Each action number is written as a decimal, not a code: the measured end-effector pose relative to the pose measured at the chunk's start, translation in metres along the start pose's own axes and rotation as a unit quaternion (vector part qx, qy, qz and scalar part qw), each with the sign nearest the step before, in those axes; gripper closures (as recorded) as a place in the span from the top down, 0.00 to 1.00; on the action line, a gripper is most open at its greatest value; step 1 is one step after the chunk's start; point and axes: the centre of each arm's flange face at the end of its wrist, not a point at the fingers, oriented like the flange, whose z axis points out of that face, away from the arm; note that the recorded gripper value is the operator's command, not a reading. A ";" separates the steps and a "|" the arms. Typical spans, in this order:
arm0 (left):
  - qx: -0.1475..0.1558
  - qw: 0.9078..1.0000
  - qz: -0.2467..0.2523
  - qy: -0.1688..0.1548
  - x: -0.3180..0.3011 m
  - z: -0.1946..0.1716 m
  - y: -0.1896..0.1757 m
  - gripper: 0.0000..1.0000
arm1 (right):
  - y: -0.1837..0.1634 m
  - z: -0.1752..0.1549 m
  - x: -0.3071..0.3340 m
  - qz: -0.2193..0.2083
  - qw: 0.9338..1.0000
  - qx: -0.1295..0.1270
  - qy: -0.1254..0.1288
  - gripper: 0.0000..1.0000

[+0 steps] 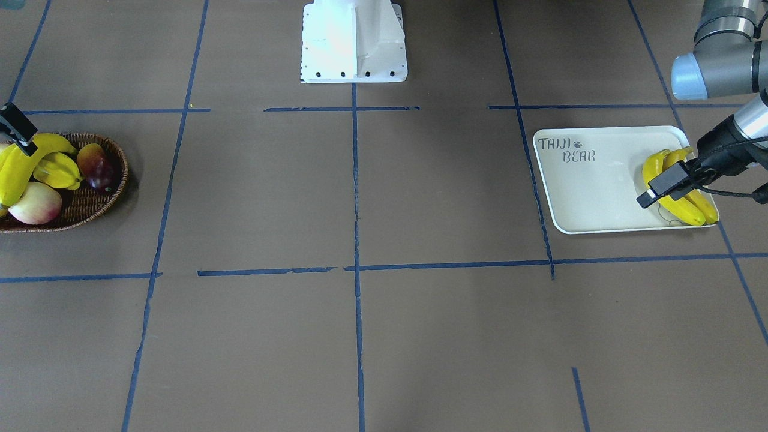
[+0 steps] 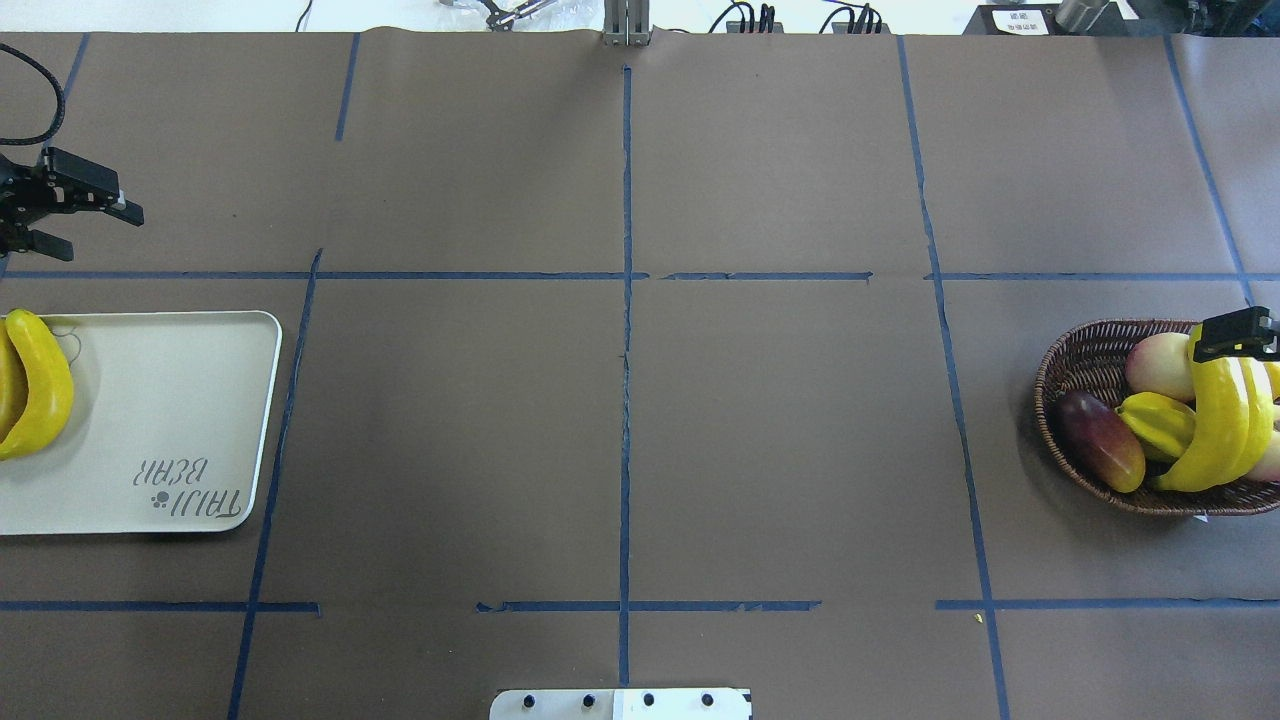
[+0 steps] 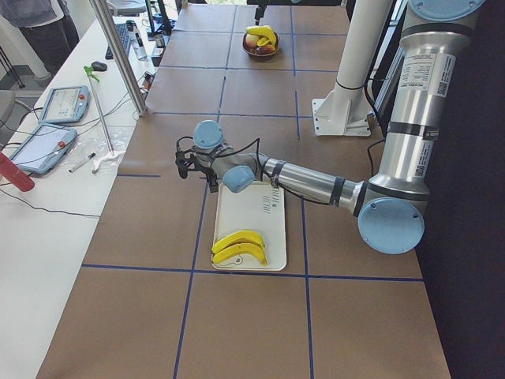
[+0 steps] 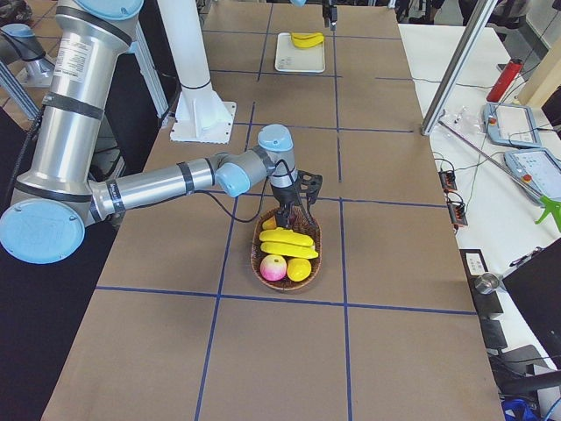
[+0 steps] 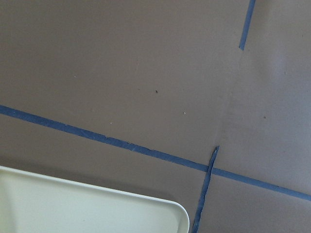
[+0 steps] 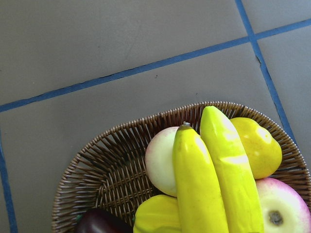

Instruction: Transfer all bananas from basket to plate

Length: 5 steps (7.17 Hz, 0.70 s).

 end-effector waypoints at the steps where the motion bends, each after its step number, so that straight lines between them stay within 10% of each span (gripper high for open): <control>1: -0.001 1.000 0.001 0.000 0.001 0.001 0.001 1.00 | 0.008 0.009 -0.002 0.008 1.000 0.000 0.010 0.96; 5: -0.002 1.000 0.002 0.000 0.001 0.003 0.001 1.00 | 0.042 0.041 0.008 -0.002 0.998 -0.005 0.066 0.85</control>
